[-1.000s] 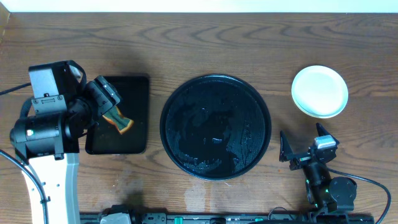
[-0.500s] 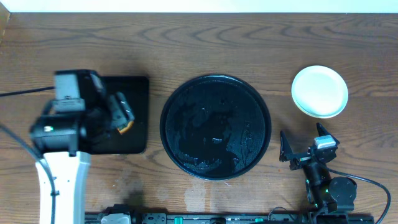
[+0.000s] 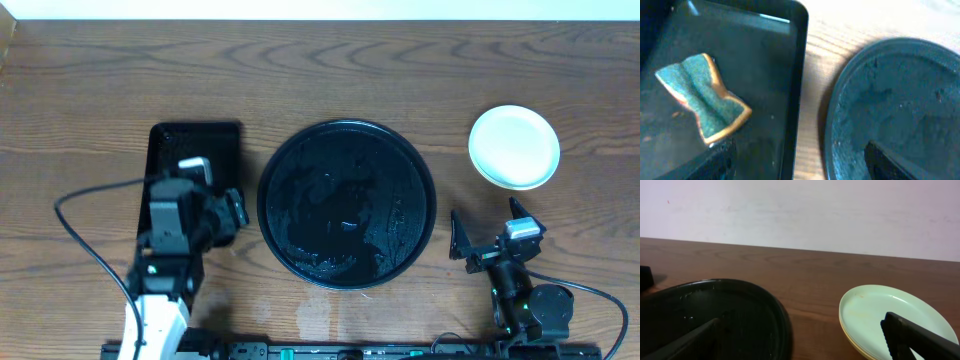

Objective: Clean dirty plates on tray and stack at the side

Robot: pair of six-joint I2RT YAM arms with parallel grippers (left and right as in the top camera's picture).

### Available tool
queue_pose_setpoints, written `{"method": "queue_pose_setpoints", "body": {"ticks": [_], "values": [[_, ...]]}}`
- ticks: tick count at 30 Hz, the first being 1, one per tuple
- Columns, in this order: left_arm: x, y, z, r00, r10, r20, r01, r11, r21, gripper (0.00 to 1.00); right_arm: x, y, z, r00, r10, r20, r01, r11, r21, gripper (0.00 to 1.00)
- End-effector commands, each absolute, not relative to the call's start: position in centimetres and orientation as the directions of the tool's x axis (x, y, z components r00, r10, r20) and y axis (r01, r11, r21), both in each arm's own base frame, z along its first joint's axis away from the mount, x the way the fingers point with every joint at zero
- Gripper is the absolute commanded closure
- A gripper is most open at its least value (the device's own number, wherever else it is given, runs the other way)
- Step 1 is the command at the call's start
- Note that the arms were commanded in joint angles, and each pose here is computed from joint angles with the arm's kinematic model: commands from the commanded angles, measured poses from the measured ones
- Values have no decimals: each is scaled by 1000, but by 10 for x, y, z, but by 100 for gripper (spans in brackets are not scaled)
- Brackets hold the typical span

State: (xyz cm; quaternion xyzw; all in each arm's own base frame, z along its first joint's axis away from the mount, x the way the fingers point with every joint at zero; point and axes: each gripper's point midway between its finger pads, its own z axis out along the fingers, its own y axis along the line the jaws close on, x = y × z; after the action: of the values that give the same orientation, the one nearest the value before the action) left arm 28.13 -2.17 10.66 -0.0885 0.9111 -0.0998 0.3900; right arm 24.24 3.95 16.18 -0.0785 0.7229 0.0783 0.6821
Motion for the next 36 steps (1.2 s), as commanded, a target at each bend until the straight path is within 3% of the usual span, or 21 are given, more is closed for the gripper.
{"method": "queue_pose_setpoints", "body": {"ticks": [1,17,30,36], "values": [[276,-25,99,-640,-229,-734,-48,965,-260,18,243,36,161,-55,-17,-998,-203,979,-5,1],[259,-25,96,-426,-232,-874,22,964,-266,18,243,36,161,-55,-17,-998,-203,979,-5,1],[252,-23,125,-234,-187,-954,79,974,-211,18,243,36,161,-56,-17,-998,-203,979,-5,1],[245,-20,118,-251,-163,-954,63,981,-184,18,243,36,161,-56,-17,-998,-203,979,-5,1]]}}
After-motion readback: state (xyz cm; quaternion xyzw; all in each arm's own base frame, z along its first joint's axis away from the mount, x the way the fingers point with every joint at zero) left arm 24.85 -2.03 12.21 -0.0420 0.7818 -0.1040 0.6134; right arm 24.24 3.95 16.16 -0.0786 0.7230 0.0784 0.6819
